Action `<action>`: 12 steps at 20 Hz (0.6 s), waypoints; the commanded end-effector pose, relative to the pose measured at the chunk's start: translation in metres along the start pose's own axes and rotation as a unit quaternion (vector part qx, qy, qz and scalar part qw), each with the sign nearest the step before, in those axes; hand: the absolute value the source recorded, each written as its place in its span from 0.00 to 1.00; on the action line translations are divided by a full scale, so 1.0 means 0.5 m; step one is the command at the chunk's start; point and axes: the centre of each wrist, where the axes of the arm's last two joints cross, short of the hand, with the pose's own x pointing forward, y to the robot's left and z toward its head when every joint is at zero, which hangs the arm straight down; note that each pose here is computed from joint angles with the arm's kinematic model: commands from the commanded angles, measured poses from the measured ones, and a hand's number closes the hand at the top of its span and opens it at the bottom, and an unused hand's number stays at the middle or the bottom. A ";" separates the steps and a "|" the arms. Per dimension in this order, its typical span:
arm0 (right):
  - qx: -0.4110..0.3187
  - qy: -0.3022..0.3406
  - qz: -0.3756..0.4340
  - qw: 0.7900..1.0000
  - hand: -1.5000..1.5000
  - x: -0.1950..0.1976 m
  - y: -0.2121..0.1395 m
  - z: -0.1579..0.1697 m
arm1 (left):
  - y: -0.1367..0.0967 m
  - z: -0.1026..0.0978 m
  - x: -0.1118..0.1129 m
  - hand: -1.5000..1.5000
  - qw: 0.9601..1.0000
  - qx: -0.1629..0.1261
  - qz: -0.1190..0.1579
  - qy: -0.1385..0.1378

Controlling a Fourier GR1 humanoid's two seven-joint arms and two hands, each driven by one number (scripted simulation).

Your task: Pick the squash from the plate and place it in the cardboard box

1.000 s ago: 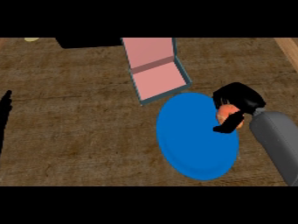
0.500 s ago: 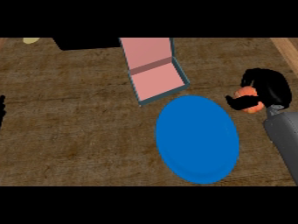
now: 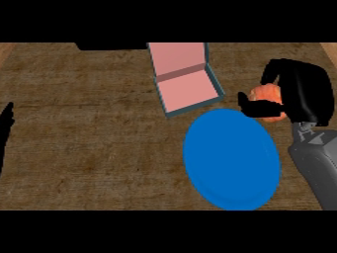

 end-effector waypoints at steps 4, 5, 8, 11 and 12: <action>-0.012 -0.001 -0.097 0.995 1.00 0.106 -0.066 -0.021 | -0.008 -0.007 0.036 0.50 1.000 -0.016 0.003 -0.010; -0.015 -0.005 -0.098 0.995 1.00 0.138 -0.105 -0.027 | -0.013 -0.011 0.005 0.50 1.000 -0.013 -0.003 -0.012; -0.010 0.011 -0.126 0.992 1.00 0.192 -0.079 -0.051 | -0.013 -0.009 0.045 0.50 1.000 -0.021 0.004 -0.014; -0.013 0.016 -0.151 0.988 1.00 0.214 -0.066 -0.131 | -0.026 -0.014 0.013 0.50 1.000 -0.018 0.001 -0.014; -0.015 0.031 -0.163 0.986 1.00 0.228 -0.065 -0.140 | -0.032 -0.024 0.047 0.50 0.999 -0.029 0.002 -0.024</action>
